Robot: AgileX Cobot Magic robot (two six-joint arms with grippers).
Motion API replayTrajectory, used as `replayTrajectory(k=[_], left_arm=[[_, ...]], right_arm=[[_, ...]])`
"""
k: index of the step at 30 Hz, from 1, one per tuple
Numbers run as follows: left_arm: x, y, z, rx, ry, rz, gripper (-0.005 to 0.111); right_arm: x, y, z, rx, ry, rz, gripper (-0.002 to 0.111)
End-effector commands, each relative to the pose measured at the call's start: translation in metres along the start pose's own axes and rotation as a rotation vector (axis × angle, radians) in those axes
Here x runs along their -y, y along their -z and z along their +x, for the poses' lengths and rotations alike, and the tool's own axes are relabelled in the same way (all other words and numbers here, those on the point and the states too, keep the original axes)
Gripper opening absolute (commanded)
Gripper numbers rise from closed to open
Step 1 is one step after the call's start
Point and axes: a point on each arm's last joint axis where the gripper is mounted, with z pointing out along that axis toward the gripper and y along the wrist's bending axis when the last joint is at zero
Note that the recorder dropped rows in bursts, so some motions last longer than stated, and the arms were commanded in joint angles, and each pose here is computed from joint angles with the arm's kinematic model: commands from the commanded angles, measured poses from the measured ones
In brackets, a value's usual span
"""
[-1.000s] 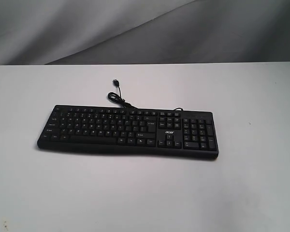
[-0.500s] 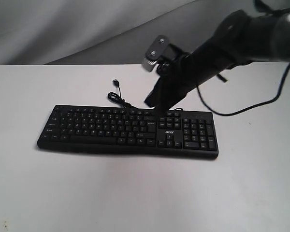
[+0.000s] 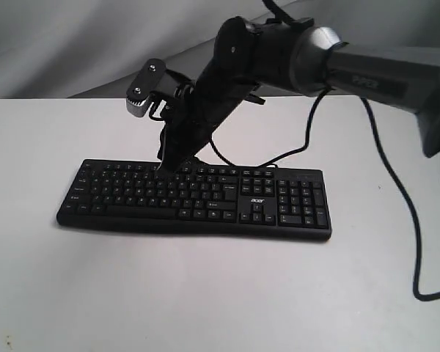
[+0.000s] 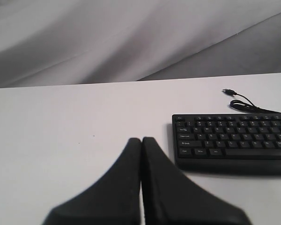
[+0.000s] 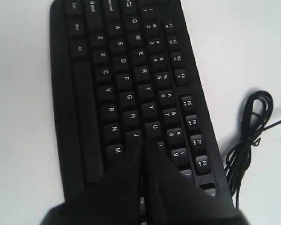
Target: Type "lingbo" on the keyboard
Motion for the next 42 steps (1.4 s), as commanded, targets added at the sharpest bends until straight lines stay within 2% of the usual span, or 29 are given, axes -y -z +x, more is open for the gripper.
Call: replayTrajectory(k=[1,14,42], left_arm=[[0.0,0.0,0.001,0.006,0.006,0.001,0.0],[0.0,0.0,0.001,0.006,0.006,0.001,0.0],[0.0,0.0,0.001,0.006,0.006,0.001,0.0]], right_arm=[[0.009,-0.022,0.009,-0.053,-0.054,-0.035,0.0],[0.01,-0.038,0.03,-0.096,-0.069,-0.043,0.0],[0.01,-0.057,0.039,-0.105,-0.055,-0.055,0.0]])
